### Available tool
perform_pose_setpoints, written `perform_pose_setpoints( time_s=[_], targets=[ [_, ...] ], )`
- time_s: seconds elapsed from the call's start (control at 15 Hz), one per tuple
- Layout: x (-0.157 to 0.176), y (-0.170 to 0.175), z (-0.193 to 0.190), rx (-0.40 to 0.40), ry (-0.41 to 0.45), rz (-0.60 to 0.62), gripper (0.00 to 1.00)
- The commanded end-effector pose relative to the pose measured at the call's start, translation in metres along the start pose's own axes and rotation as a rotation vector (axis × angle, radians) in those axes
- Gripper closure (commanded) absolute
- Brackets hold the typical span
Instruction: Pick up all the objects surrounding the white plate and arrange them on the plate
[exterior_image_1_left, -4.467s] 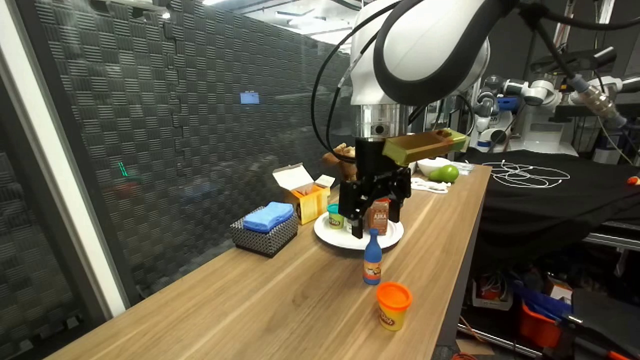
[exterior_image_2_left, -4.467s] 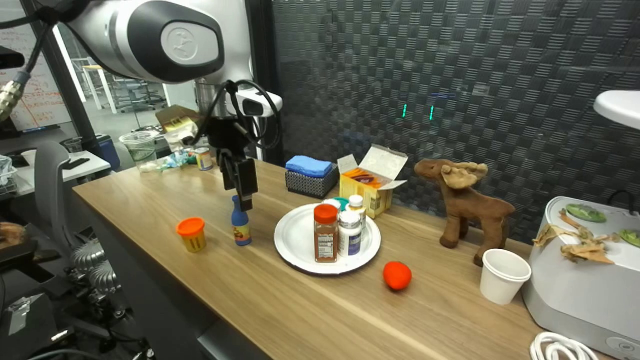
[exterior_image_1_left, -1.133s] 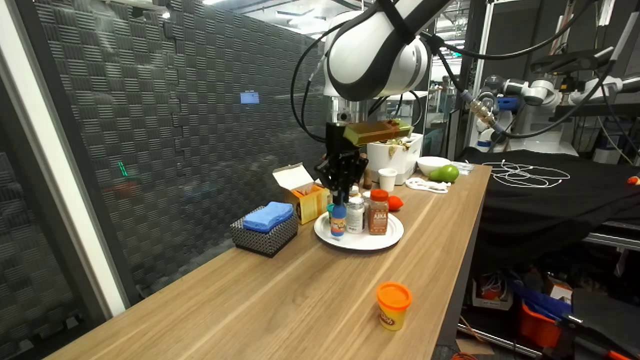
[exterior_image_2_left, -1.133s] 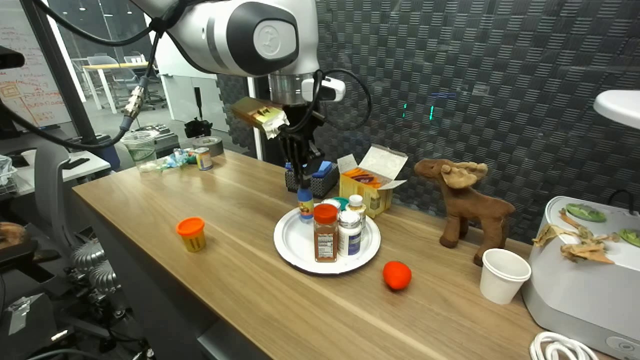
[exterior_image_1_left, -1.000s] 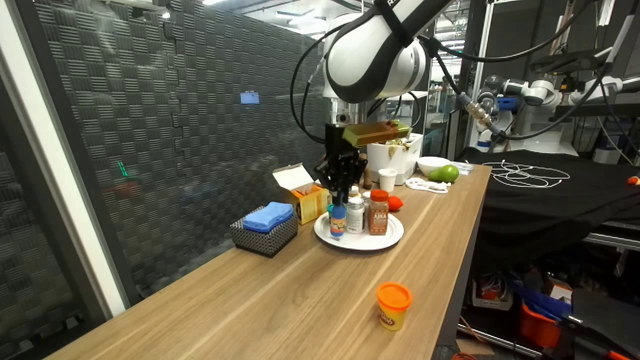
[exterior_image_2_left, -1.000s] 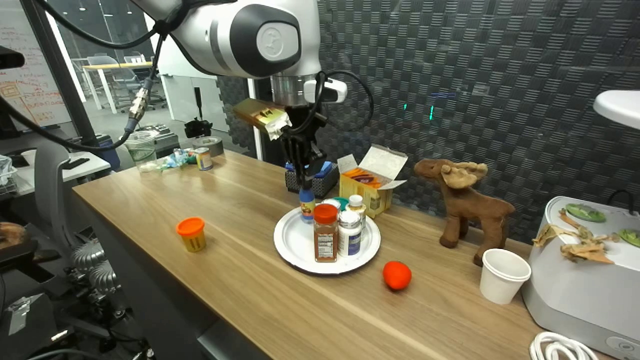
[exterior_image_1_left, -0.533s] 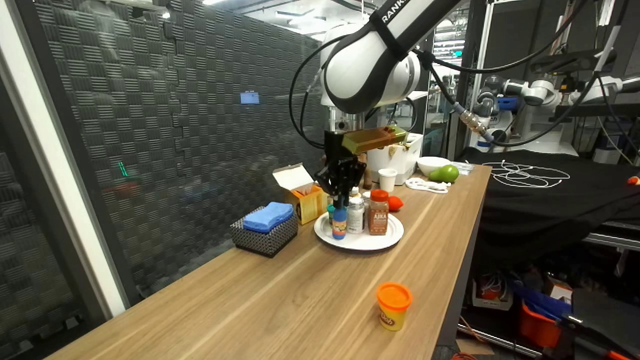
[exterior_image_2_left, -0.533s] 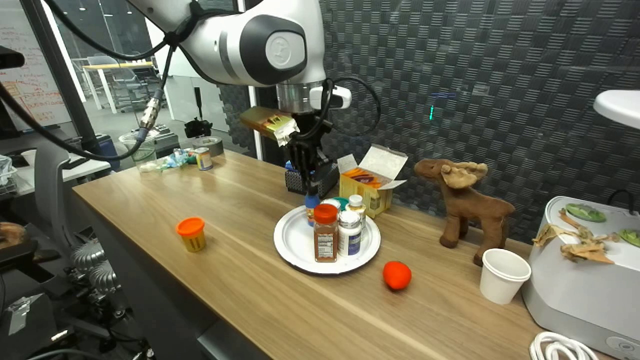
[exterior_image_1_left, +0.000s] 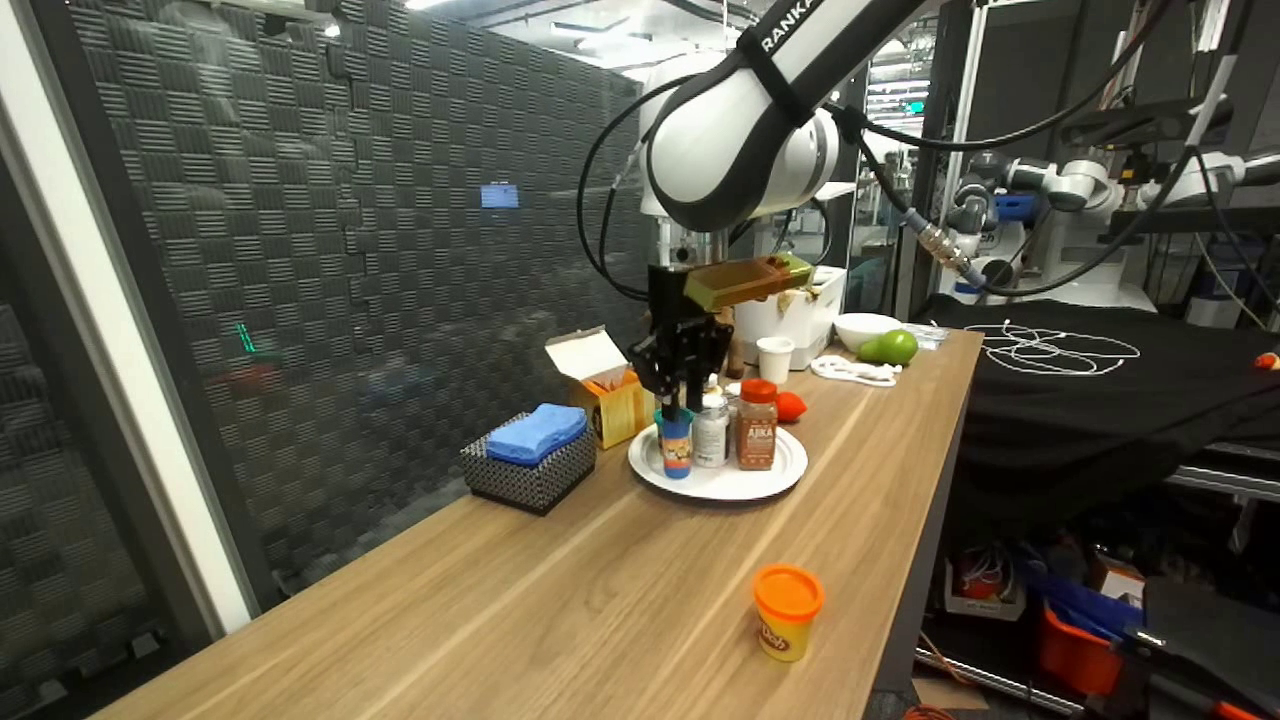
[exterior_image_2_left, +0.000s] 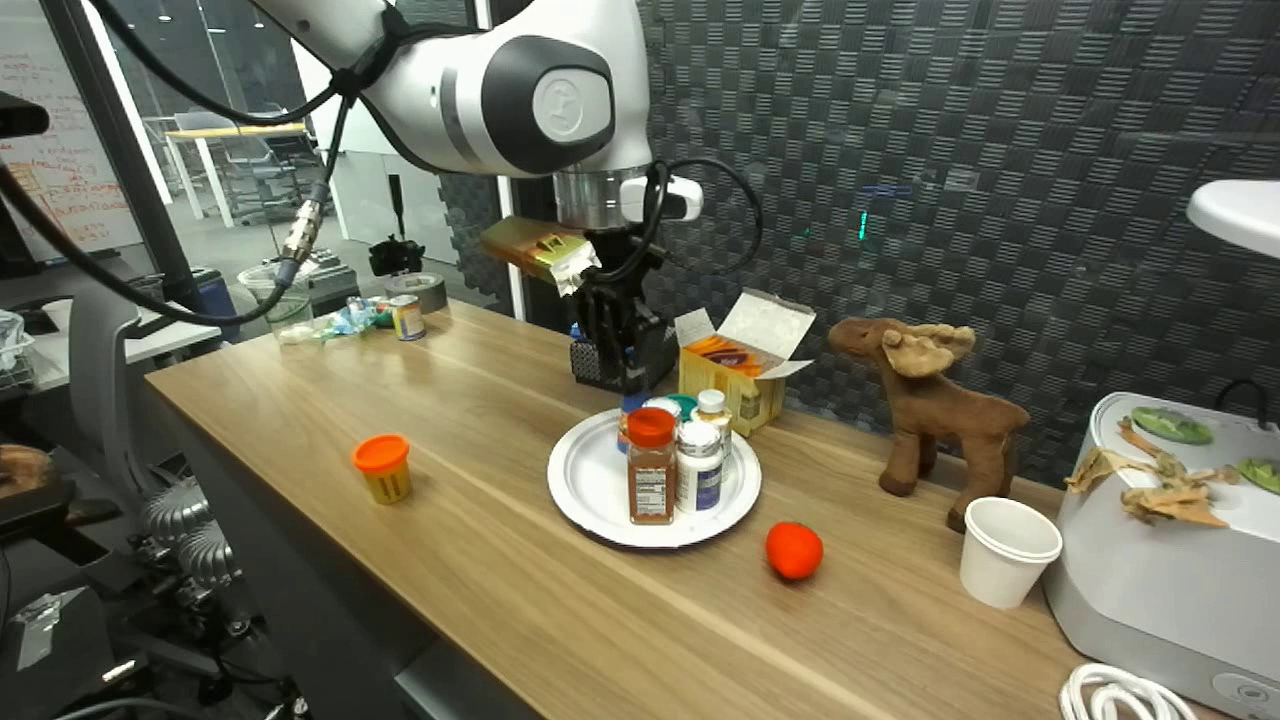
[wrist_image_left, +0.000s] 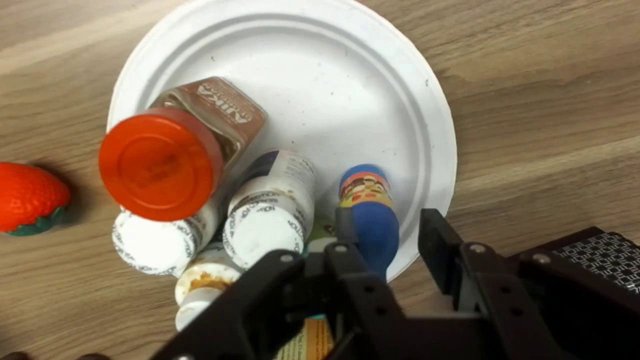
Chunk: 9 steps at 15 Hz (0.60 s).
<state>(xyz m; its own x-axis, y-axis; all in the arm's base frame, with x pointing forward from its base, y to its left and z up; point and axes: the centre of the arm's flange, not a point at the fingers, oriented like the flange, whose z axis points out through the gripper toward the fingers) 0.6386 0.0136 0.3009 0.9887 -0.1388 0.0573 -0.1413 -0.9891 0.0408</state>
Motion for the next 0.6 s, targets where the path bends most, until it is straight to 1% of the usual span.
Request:
perform_pose_setpoints(
  time_s=[0.0, 0.13, 0.27, 0.53],
  targets=[
    [0.008, 0.0, -0.01, -0.012, 0.033, -0.014, 0.29],
    [0.007, 0.0, -0.014, -0.02, 0.046, -0.014, 0.13],
    [0.005, -0.001, -0.021, -0.024, 0.064, -0.017, 0.01],
    [-0.009, -0.011, -0.04, -0.034, 0.104, -0.032, 0.0]
  ],
)
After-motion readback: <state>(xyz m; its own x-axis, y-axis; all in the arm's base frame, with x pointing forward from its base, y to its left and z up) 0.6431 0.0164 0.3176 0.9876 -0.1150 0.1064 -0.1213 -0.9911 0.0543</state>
